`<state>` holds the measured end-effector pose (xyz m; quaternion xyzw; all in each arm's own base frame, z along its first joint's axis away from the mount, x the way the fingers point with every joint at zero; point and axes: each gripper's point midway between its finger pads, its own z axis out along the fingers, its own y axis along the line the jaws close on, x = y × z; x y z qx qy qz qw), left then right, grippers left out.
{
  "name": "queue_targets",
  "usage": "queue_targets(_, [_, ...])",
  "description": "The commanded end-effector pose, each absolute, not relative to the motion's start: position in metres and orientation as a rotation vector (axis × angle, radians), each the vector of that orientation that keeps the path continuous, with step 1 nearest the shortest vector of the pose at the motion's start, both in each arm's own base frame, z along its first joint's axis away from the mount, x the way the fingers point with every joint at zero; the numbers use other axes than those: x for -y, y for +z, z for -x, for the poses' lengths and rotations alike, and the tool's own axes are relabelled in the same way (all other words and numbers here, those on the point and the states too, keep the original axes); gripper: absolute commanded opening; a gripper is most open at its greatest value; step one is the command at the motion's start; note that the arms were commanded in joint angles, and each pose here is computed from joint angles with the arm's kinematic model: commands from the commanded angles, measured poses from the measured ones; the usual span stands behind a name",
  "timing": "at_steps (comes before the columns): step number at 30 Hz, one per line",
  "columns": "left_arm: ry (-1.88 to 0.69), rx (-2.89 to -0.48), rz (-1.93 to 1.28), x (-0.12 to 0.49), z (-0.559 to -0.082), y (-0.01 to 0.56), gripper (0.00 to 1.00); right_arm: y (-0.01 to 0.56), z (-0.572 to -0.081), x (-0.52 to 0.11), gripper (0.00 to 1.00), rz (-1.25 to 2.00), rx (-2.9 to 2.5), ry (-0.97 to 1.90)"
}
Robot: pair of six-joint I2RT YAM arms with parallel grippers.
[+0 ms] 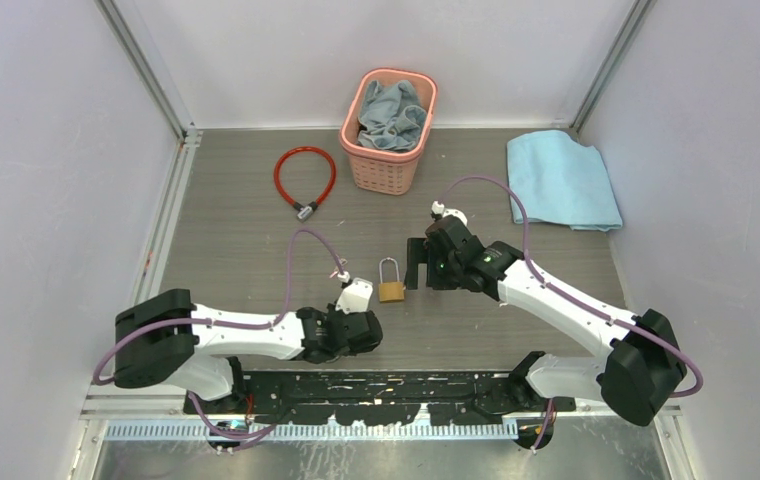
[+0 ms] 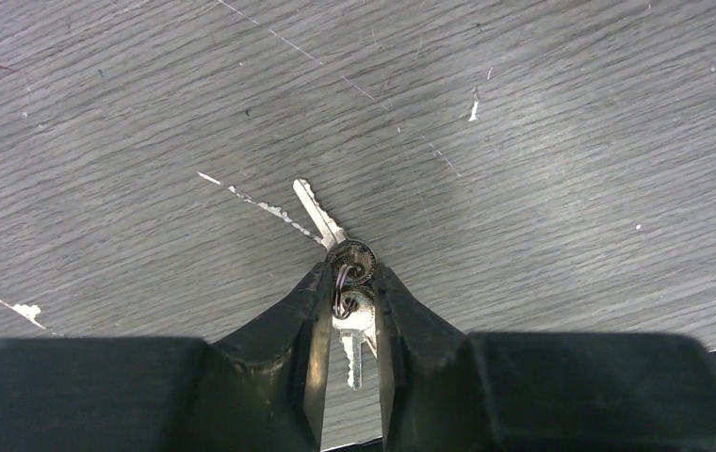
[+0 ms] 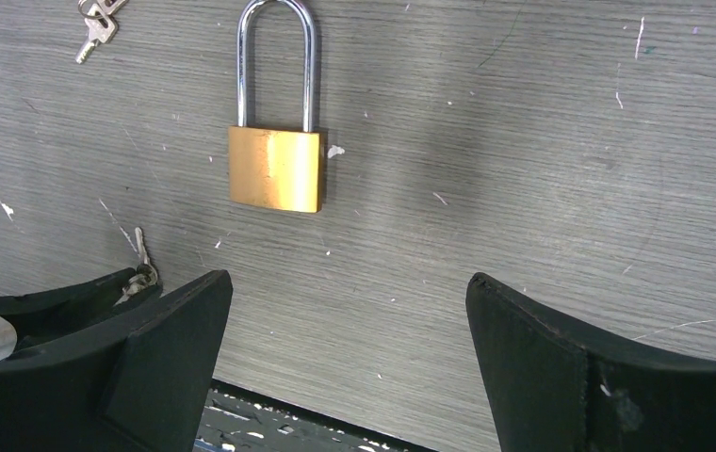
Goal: Unlock with the key
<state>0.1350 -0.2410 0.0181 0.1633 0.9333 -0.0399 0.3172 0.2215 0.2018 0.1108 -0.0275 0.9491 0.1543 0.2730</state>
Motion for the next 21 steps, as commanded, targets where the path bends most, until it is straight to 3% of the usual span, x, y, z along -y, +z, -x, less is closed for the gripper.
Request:
queue_targets(1, [0.018, -2.476, -0.449, 0.216, -0.132, 0.005, 0.22, 0.127, -0.229, -0.205, 1.0, 0.077, -2.48, 0.45])
queue_targets(8, [0.002, -2.488, -0.465, 0.218, -0.134, 0.0, 0.09, 0.128, -0.231, -0.209, 1.0, 0.079, -2.479, 0.46])
queue_targets(21, [-0.232, -2.407, -0.565, 0.235, -0.13, 0.015, 0.06, 0.134, -0.228, -0.207, 1.0, 0.071, -2.476, 0.475])
